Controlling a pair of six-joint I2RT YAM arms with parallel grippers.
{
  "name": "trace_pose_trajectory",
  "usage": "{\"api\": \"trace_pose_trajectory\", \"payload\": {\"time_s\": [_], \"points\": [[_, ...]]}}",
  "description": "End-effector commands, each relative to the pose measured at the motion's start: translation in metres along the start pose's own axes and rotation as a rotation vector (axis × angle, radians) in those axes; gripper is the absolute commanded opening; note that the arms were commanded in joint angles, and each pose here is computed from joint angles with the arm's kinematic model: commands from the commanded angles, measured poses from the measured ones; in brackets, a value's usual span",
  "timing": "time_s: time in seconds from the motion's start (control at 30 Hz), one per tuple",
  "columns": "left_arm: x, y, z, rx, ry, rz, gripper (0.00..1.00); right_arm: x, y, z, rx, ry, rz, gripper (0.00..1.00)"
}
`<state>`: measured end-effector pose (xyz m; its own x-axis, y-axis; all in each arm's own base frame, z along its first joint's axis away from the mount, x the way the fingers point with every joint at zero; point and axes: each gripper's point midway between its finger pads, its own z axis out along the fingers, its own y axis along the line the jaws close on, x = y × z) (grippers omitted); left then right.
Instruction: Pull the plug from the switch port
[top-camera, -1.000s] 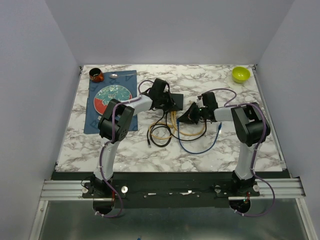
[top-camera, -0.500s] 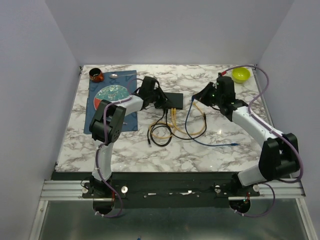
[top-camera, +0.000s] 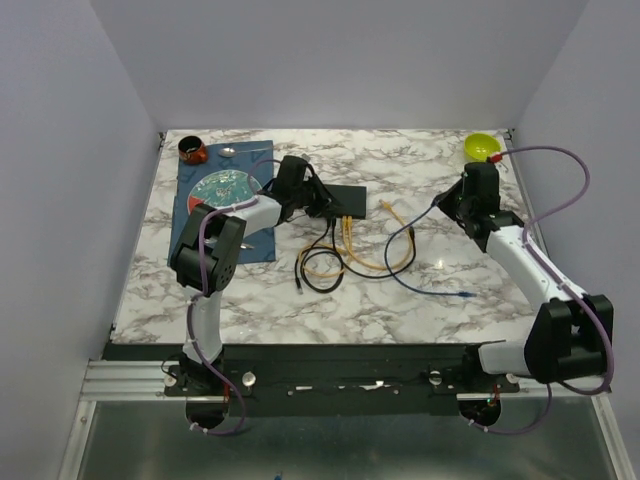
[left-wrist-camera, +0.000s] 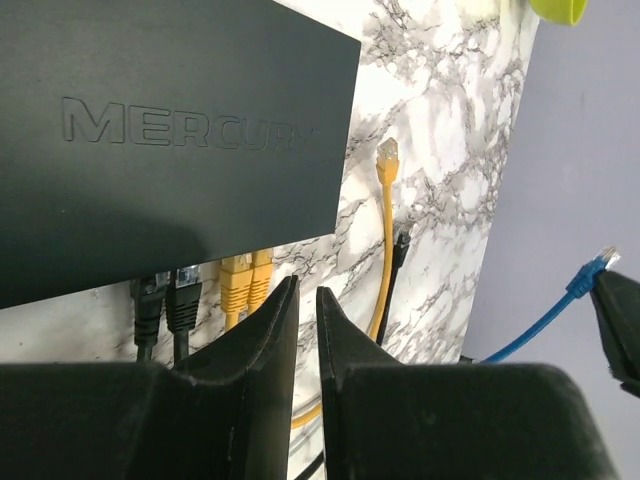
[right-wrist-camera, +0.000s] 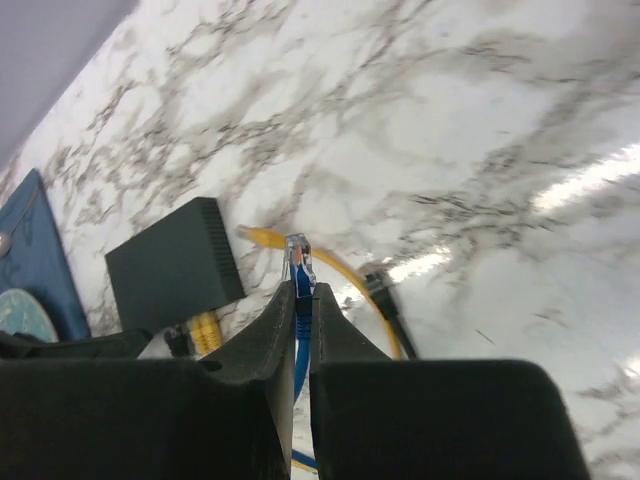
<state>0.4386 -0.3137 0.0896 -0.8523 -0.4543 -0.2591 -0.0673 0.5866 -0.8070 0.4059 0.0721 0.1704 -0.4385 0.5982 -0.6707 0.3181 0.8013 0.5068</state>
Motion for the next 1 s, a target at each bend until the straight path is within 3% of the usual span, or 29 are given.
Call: {"api": "trace_pose_trajectory", "payload": {"time_s": [0.0,0.07,0.33,0.37,0.47,0.5,0.7,0.9,0.97], "points": [[-0.011,-0.016,-0.018,0.037,-0.037,-0.001,0.23,-0.062,0.005,-0.024,0.042,-0.217,0.049,0.01],[-0.010,-0.012,-0.020,0.026,-0.037,-0.011,0.23,-0.065,-0.014,-0.021,0.167,-0.188,0.031,0.01],[-0.009,0.005,-0.030,-0.027,-0.044,-0.041,0.24,-0.044,-0.067,0.007,0.299,-0.091,0.093,0.04],[-0.009,0.009,-0.031,-0.036,-0.045,-0.044,0.24,-0.038,-0.074,0.012,0.318,-0.070,0.089,0.20],[-0.007,0.019,-0.034,-0.065,-0.040,-0.057,0.26,-0.026,-0.084,0.015,0.346,-0.032,0.073,0.50],[-0.007,0.021,-0.036,-0.070,-0.042,-0.063,0.27,-0.023,-0.083,0.015,0.341,-0.021,0.072,0.53],[-0.006,0.033,-0.045,-0.098,-0.058,-0.072,0.28,-0.003,-0.056,0.018,0.197,0.077,0.034,0.59],[0.001,0.034,-0.054,-0.105,-0.052,-0.067,0.29,0.054,0.002,0.022,0.018,0.250,-0.173,0.59],[0.002,0.044,-0.057,-0.146,-0.072,-0.064,0.37,0.079,0.008,0.027,0.014,0.313,-0.230,0.60]]}}
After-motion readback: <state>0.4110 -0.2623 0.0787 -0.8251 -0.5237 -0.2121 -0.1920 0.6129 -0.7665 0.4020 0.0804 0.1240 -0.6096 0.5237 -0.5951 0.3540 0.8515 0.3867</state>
